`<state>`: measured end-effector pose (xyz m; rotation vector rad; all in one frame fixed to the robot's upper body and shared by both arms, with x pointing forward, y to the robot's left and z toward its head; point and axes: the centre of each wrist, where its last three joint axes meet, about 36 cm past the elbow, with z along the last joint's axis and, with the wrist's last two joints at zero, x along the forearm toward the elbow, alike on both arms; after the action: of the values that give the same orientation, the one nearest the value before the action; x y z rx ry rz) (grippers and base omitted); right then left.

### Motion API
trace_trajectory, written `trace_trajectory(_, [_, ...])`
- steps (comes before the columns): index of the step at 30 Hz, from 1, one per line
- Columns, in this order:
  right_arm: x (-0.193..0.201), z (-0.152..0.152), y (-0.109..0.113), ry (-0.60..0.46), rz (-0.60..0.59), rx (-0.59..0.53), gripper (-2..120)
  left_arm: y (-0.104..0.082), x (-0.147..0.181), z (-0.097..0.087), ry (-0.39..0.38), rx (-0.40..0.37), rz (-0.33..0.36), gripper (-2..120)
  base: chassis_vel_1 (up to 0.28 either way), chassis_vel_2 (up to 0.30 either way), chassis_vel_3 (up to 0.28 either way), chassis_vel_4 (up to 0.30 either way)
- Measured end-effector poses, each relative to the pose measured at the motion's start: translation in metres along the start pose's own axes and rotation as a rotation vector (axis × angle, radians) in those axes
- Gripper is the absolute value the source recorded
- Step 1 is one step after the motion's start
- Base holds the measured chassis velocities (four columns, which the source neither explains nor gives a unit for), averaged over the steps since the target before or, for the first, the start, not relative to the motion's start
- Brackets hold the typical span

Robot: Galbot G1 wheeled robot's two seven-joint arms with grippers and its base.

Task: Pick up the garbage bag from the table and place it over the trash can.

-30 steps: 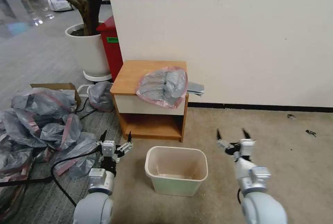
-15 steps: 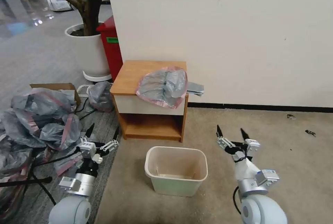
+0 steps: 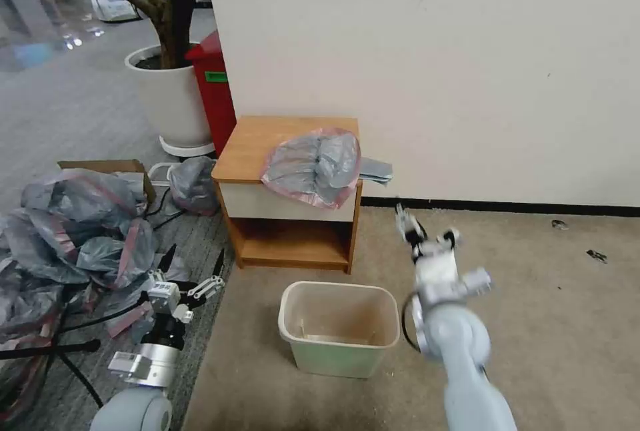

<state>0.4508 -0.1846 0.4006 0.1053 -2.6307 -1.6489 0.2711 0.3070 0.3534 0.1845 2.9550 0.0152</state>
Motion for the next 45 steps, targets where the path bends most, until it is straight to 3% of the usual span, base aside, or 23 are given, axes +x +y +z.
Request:
trace_trajectory(3, [-0.035,0.006,-0.01,0.017,0.022,-0.019,100,-0.002,0.008,-0.004,0.01,-0.011,-0.009,100,0.0,0.0,0.0,0.0])
trace_trajectory(14, [-0.062,0.017,-0.022,0.027,0.015,0.022,96,-0.003,0.014,-0.006,0.019,-0.024,-0.015,100,0.0,0.0,0.0,0.0])
trace_trajectory(40, [-0.068,0.019,-0.006,0.013,-0.025,0.052,3,-0.015,0.018,0.003,0.031,-0.007,-0.026,100,0.0,0.0,0.0,0.0])
trace_trajectory(45, [-0.061,0.019,-0.001,0.009,-0.036,0.046,0,-0.018,0.016,0.006,0.032,-0.002,-0.022,100,0.0,0.0,0.0,0.0])
